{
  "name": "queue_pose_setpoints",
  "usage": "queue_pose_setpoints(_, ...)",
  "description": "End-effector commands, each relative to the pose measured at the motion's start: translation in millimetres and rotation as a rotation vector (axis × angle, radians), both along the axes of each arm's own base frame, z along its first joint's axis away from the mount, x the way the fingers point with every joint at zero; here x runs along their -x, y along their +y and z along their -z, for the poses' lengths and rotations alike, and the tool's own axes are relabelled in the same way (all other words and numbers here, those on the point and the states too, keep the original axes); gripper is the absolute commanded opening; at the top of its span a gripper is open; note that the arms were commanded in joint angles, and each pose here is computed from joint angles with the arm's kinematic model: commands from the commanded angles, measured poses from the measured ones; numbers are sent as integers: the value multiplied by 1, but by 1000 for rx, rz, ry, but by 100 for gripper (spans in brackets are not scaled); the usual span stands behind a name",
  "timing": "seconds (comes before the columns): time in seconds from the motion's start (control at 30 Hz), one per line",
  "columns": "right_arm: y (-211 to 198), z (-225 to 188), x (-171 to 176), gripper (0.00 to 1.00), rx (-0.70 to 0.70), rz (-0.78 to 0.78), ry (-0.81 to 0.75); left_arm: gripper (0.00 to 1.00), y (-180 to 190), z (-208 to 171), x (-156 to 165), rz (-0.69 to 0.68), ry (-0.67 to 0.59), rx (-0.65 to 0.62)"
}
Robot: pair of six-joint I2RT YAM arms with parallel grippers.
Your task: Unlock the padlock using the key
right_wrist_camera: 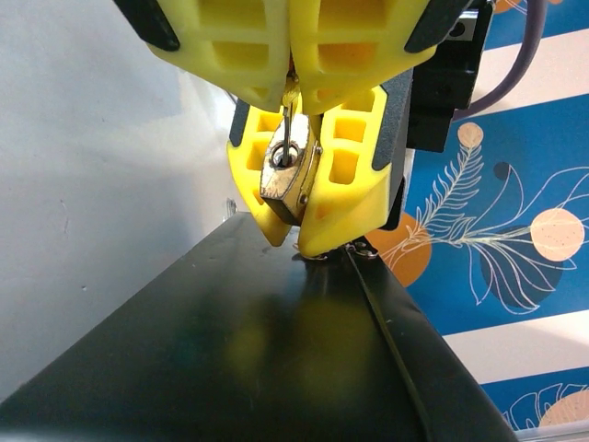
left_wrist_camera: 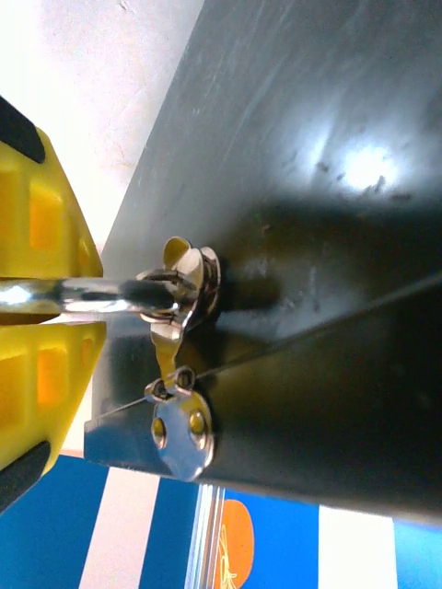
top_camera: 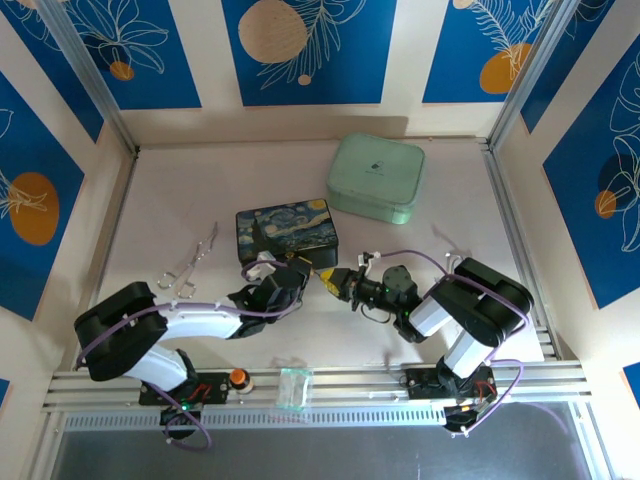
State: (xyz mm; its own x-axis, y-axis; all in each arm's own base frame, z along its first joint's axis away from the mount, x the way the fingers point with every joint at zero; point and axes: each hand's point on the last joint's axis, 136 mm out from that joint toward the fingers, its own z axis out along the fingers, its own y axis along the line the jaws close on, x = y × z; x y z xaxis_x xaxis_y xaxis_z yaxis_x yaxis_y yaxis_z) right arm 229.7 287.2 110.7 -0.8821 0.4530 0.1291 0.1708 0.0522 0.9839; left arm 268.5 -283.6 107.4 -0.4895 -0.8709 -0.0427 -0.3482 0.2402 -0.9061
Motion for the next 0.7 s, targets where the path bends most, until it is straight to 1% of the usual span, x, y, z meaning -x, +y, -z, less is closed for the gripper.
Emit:
queue_pose_setpoints(0.0,10,-10,-2,0,-11,-23,-51,0,-21,-31,-3,29,-48,130)
queue_pose_setpoints(0.13,11,-17,-1,0,-16,-44,-88,0,-24,-32,-2,40,-49,153)
queue_pose_setpoints(0.27,7,-5,-4,0,-1,-80,-58,0,-28,-39,-1,60,-68,182)
queue_pose_setpoints(0.4,11,-3,-8,0,0,-138,-69,0,-36,-41,3,100,-58,198)
queue_pose_setpoints(0.67,5,10,-15,0,8,-179,-30,0,-40,-39,6,128,-55,227)
